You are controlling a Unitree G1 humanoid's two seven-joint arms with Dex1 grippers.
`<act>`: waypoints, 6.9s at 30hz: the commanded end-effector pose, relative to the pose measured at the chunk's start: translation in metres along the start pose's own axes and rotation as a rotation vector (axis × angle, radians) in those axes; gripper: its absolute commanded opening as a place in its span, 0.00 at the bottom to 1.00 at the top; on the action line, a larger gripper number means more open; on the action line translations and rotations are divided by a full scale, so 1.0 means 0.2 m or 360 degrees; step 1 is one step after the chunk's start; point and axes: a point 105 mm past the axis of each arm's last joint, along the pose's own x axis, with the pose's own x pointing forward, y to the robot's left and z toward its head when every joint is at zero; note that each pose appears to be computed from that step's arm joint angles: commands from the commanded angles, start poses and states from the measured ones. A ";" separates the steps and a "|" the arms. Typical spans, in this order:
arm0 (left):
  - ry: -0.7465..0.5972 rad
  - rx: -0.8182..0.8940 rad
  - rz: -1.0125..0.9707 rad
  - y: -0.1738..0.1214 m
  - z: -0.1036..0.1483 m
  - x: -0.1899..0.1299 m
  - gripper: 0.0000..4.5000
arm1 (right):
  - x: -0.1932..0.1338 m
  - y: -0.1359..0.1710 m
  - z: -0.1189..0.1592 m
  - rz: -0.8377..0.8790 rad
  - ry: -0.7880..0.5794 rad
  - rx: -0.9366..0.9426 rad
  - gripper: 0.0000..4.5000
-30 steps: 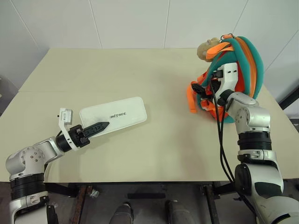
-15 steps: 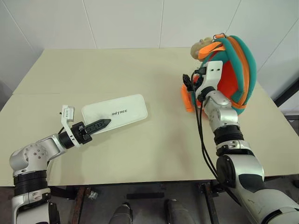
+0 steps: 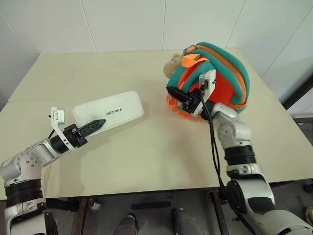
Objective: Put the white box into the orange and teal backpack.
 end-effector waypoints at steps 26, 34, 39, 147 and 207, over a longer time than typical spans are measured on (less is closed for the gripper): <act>-0.0160 0.0535 -0.0444 -0.47 0.25 -0.18 0.31 | -0.42 0.43 0.07 0.0643 0.0716 0.0388 0.00; -0.0007 0.0633 -0.0492 -0.56 0.23 -0.20 0.31 | -0.37 0.39 0.01 0.0687 0.0739 0.0367 0.00; 0.0068 0.0843 -0.0408 -0.44 0.26 -0.11 0.31 | -0.35 0.41 0.00 0.0730 0.0741 0.0364 0.00; 0.0618 0.1357 -0.1242 -0.89 -0.08 0.19 0.92 | -0.36 0.41 -0.11 0.0791 0.0801 0.0281 0.00; 0.0868 0.1442 -0.0457 0.01 -0.39 0.21 0.39 | -0.38 0.24 -0.19 0.0249 0.0651 0.0121 0.07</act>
